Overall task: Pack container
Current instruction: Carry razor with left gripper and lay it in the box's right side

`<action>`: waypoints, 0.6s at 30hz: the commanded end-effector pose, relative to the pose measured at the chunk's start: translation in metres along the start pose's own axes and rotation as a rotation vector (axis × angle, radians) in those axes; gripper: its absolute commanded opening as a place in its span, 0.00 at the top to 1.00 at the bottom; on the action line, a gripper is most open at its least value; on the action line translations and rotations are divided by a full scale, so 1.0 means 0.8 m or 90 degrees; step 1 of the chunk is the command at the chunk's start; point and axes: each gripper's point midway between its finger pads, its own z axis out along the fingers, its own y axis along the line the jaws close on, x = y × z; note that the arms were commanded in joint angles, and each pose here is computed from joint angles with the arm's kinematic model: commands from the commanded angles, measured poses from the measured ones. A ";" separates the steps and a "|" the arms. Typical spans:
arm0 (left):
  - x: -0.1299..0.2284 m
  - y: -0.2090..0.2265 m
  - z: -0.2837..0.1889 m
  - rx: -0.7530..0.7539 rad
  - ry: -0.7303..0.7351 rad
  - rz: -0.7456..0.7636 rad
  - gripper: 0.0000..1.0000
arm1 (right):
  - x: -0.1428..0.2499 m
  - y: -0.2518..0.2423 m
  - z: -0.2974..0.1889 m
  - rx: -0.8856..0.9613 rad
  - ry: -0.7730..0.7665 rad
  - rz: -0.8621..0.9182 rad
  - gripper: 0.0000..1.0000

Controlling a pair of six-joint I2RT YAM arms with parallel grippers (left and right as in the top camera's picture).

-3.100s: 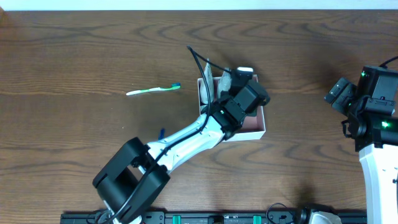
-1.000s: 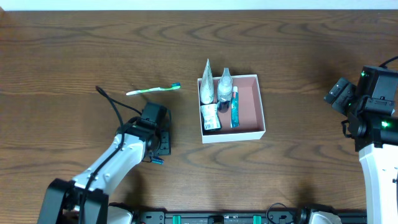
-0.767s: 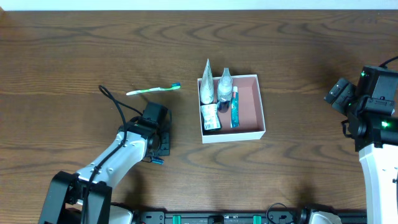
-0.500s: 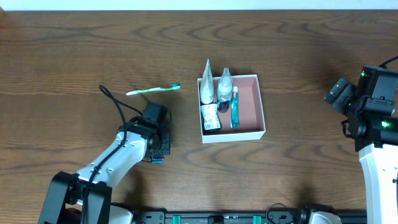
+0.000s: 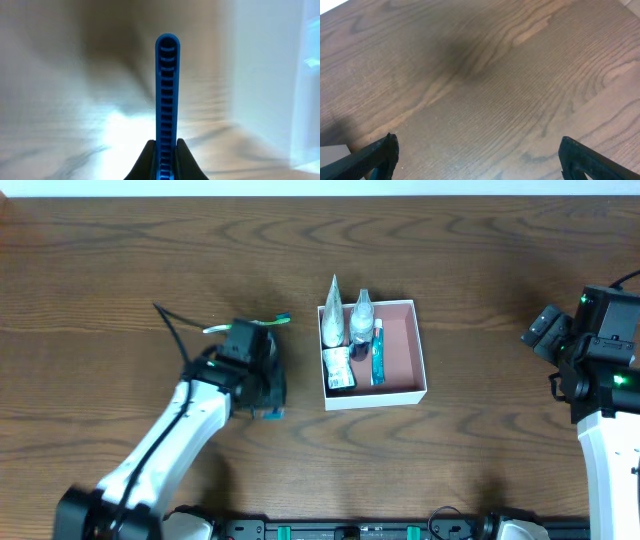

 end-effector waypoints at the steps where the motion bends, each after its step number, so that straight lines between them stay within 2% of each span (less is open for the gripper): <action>1: -0.043 -0.072 -0.072 0.114 -0.092 0.058 0.94 | -0.003 -0.006 0.000 0.011 -0.005 0.005 0.01; 5: -0.072 -0.128 -0.142 0.140 -0.198 0.128 0.94 | -0.003 -0.006 0.000 0.011 -0.005 0.005 0.01; 9: -0.085 -0.170 -0.187 0.123 -0.283 0.169 0.94 | -0.003 -0.006 0.000 0.011 -0.005 0.005 0.01; 13: -0.088 -0.203 -0.187 0.102 -0.328 0.188 0.94 | -0.003 -0.006 0.000 0.011 -0.005 0.005 0.01; 18: -0.086 -0.248 -0.144 0.108 -0.323 0.206 0.94 | -0.003 -0.006 0.000 0.011 -0.005 0.005 0.01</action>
